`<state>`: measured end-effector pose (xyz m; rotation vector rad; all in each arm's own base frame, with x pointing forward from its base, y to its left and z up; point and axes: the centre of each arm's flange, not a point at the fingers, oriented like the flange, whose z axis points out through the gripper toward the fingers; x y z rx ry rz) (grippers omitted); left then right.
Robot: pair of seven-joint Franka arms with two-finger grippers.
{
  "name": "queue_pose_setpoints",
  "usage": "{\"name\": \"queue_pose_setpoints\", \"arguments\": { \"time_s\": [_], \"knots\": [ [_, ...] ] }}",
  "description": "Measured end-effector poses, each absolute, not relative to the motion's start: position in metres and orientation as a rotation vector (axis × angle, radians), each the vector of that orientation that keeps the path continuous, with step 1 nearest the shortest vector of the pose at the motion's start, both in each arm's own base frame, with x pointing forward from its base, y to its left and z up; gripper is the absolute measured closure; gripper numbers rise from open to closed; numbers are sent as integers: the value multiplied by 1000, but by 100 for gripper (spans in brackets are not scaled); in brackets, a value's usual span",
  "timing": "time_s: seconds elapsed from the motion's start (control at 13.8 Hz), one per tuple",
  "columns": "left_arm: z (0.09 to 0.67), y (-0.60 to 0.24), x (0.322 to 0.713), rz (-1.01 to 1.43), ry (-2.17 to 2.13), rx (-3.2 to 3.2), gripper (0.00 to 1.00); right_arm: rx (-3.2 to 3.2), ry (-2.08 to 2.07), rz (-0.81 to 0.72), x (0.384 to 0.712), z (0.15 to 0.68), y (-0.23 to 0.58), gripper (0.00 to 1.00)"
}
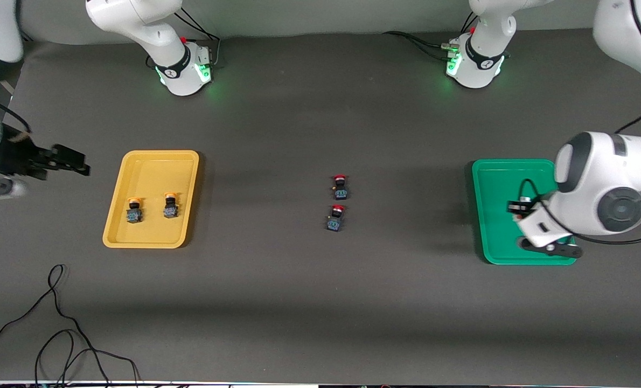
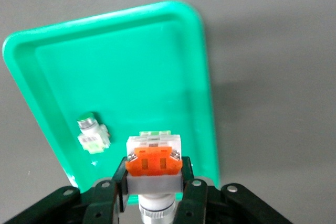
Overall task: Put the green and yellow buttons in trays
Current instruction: 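Lower the orange button into the green tray and open the left gripper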
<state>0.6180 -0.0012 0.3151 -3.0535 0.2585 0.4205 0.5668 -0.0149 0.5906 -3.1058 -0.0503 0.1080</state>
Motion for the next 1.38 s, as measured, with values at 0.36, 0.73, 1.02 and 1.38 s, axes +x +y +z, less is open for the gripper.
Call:
{"name": "queue_pose_setpoints", "arguments": {
  "time_s": [0.36, 0.73, 1.02, 1.38],
  "knots": [
    [213, 16, 566, 297, 270, -3124, 59, -3111, 7, 116, 549, 594, -40, 0],
    [207, 15, 561, 286, 270, -3128, 55, -3114, 14, 122, 546, 592, -38, 0],
    [207, 15, 561, 284, 266, -3129, 30, -3115, 33, 122, 546, 592, -38, 0],
    [247, 21, 577, 241, 238, -3108, 0, -3121, 34, 120, 546, 592, -38, 0]
  ]
}}
